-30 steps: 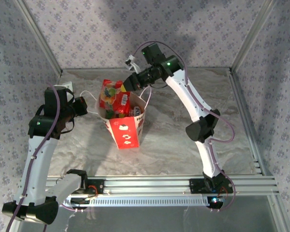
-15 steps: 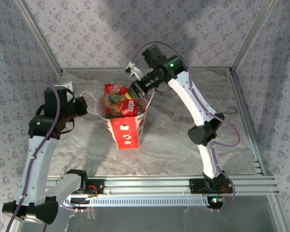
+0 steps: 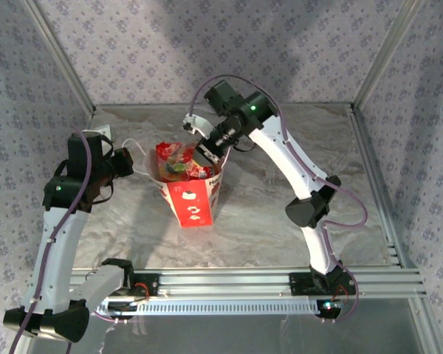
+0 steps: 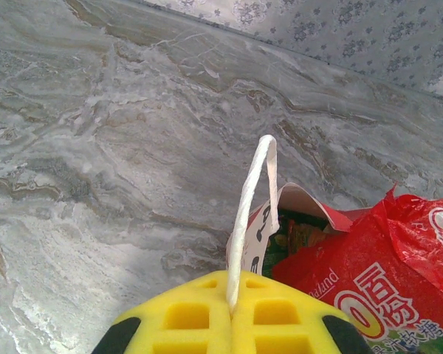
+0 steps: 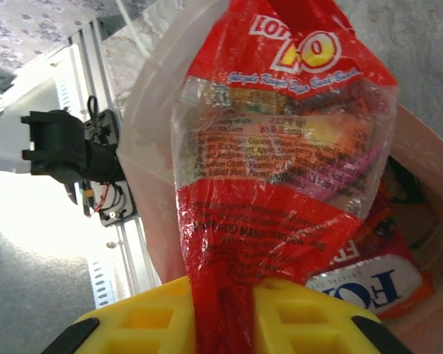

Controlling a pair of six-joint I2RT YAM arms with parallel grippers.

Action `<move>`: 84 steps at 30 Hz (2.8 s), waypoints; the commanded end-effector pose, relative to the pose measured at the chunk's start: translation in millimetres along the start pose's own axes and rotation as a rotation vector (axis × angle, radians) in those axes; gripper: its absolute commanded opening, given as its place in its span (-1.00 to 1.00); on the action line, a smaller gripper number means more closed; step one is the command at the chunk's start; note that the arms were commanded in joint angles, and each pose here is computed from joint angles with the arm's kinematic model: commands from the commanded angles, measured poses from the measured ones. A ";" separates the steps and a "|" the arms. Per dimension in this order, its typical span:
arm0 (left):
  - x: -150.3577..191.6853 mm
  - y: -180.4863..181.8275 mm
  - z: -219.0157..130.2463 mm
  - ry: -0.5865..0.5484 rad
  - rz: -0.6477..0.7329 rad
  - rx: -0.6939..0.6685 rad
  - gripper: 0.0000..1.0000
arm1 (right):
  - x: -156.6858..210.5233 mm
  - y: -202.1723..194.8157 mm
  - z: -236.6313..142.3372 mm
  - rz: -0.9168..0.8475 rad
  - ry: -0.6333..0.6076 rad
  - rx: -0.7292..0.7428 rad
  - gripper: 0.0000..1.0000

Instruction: Place the snacks into the paper bag

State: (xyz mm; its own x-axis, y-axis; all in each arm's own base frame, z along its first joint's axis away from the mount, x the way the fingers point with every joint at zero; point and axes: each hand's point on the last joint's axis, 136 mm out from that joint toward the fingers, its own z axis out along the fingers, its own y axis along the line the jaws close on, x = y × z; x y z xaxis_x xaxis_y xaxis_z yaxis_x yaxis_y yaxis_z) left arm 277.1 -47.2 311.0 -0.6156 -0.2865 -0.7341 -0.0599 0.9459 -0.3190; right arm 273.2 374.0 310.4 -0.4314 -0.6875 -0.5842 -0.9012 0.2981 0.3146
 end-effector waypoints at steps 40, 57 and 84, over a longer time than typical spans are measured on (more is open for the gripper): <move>-8.3 -6.0 -16.7 -0.045 -0.009 0.028 -0.95 | -39.7 23.8 -30.7 -0.283 -0.196 0.097 -1.00; -7.3 -4.5 -13.3 -0.039 -0.005 0.021 -0.95 | -40.6 40.5 -31.6 -0.283 -0.202 -0.025 -1.00; -11.0 -7.3 -15.5 -0.042 -0.005 0.028 -0.95 | -6.1 -22.9 -0.1 -0.227 0.018 0.313 0.10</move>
State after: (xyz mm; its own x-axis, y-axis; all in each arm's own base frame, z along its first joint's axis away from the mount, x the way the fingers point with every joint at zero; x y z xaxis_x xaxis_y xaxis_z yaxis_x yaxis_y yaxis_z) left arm 274.9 -47.6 314.6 -0.6120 -0.2902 -0.7357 -0.0568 0.9440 -0.3251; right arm 290.2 374.4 276.2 -0.2264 -0.8103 -0.5405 -0.9645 0.2639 0.0083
